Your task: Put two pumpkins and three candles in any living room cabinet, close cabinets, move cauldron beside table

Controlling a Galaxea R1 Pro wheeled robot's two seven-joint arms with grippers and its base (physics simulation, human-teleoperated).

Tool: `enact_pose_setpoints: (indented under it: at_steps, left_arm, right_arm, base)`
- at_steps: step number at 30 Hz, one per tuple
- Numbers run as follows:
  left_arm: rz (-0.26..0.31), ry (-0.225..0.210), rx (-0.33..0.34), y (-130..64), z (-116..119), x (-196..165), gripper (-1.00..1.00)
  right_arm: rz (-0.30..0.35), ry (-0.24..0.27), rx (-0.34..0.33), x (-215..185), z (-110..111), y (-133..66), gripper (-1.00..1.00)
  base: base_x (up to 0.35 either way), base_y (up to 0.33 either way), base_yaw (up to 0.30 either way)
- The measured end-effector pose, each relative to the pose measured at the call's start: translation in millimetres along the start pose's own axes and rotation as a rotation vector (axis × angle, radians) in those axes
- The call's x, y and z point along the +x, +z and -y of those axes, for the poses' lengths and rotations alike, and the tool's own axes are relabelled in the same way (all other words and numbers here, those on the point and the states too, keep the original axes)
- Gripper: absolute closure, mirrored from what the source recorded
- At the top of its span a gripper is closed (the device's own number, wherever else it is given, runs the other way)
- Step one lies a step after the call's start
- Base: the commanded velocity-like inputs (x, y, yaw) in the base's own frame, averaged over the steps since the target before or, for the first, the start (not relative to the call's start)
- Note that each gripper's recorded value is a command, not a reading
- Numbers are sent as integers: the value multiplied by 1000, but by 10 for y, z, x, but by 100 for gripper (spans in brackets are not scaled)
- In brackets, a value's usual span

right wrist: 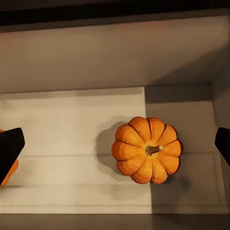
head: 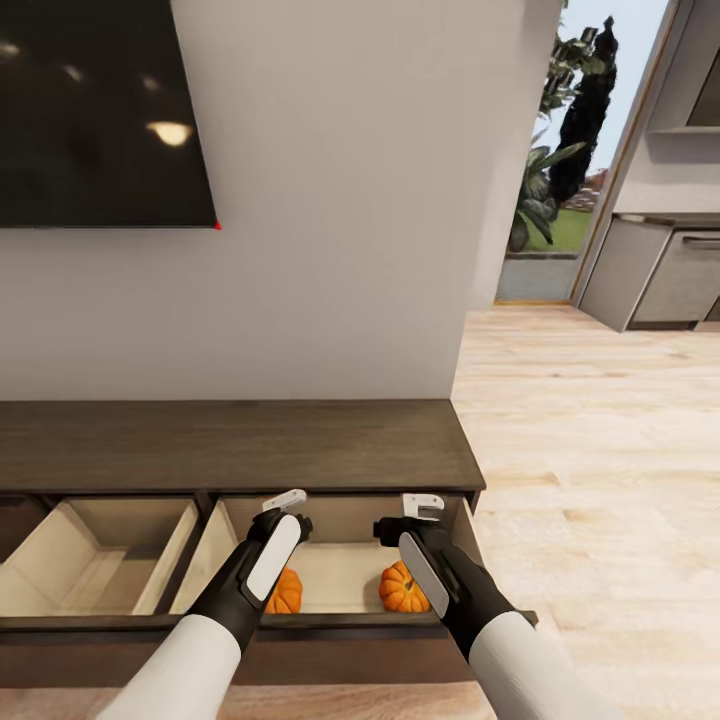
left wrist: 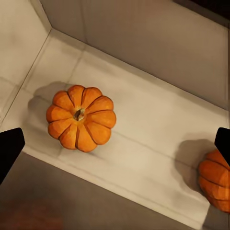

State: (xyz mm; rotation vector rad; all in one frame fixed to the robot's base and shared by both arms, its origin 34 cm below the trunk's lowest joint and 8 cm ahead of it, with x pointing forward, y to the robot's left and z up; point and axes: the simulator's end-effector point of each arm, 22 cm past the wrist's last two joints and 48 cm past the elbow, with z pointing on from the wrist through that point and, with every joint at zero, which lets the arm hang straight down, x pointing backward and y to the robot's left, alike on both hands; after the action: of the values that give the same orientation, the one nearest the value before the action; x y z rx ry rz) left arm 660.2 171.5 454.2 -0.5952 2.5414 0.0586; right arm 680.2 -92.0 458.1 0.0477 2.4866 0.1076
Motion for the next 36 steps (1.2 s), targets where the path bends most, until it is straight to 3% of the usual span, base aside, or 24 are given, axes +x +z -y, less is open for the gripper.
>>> enact_pose_setpoints:
  at_steps: [6,36]
  left_arm:
    - [0,0,0,-94,23,-90,-100]
    - [1,-3,5,-88,29,-88,-100]
  right_arm:
    - [-1,0,0,-103,-12,-81,-100]
    - [0,0,0,-88,-10,-69,-100]
  base:
    - [-267,0,0]
    - [-301,0,0]
